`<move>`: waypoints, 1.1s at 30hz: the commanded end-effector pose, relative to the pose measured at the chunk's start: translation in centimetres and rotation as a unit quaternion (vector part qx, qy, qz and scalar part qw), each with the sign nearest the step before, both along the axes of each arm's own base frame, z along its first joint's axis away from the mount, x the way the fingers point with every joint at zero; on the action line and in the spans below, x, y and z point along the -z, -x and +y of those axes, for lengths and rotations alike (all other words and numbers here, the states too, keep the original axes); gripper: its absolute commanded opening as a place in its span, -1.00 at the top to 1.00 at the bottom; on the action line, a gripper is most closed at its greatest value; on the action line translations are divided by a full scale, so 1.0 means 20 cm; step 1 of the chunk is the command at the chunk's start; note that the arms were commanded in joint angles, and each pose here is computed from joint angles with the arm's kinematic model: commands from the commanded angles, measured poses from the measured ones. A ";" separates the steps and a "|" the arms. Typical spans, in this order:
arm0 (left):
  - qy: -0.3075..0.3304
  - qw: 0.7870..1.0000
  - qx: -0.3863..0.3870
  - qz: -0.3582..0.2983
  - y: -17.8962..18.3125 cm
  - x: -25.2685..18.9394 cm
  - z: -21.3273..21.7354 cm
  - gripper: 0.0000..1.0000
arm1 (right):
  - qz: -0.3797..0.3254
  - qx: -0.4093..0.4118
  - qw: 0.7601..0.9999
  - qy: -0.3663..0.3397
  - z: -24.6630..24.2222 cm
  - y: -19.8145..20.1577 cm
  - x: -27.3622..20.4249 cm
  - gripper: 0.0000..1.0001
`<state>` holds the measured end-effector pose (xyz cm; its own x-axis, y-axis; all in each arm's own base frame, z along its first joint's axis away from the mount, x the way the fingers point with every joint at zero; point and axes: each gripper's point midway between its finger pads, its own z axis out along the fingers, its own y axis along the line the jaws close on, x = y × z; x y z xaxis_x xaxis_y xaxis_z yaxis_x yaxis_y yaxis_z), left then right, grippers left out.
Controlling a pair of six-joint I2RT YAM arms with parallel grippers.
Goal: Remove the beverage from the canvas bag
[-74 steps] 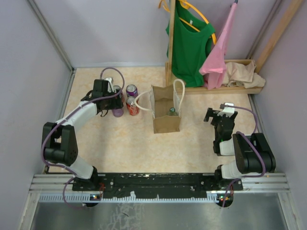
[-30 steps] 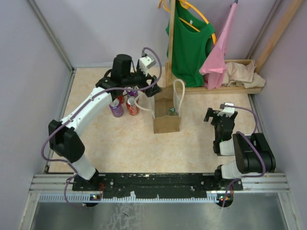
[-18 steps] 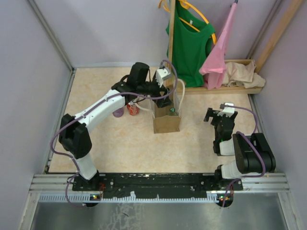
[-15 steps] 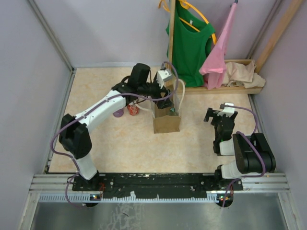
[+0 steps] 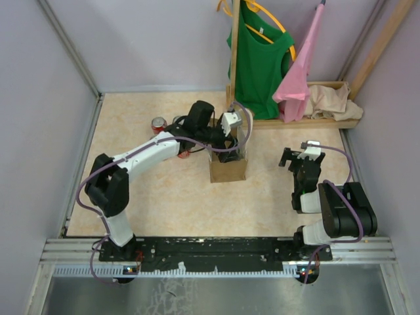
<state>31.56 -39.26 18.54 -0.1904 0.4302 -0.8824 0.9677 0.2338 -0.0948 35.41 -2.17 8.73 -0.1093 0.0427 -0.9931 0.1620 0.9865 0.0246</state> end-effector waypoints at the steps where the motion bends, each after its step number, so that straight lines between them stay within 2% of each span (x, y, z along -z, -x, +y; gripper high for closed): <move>1: 0.003 1.000 0.005 -0.019 -0.03 0.04 -0.03 -0.99 | -0.036 0.002 0.999 -0.001 0.00 -0.04 -0.10 -0.98; 6: 0.005 1.000 -0.007 -0.019 -0.06 0.07 -0.04 -0.98 | -0.035 0.002 0.999 -0.001 0.00 -0.04 -0.10 -0.98; 13: 0.010 1.000 -0.012 -0.009 -0.06 0.08 -0.06 -0.85 | -0.036 0.002 0.999 -0.001 0.00 -0.04 -0.10 -0.98; 19: 0.023 1.000 -0.008 -0.009 -0.05 0.04 -0.06 -0.84 | -0.035 0.003 0.999 -0.001 0.00 -0.04 -0.10 -0.98; 26: 0.014 1.000 -0.014 0.002 -0.05 0.09 -0.05 -0.80 | -0.035 0.003 0.999 -0.001 -0.01 -0.04 -0.10 -0.98; 33: 0.033 0.999 -0.010 -0.007 -0.04 0.03 -0.05 -0.82 | -0.035 0.003 0.999 -0.001 -0.01 -0.04 -0.10 -0.98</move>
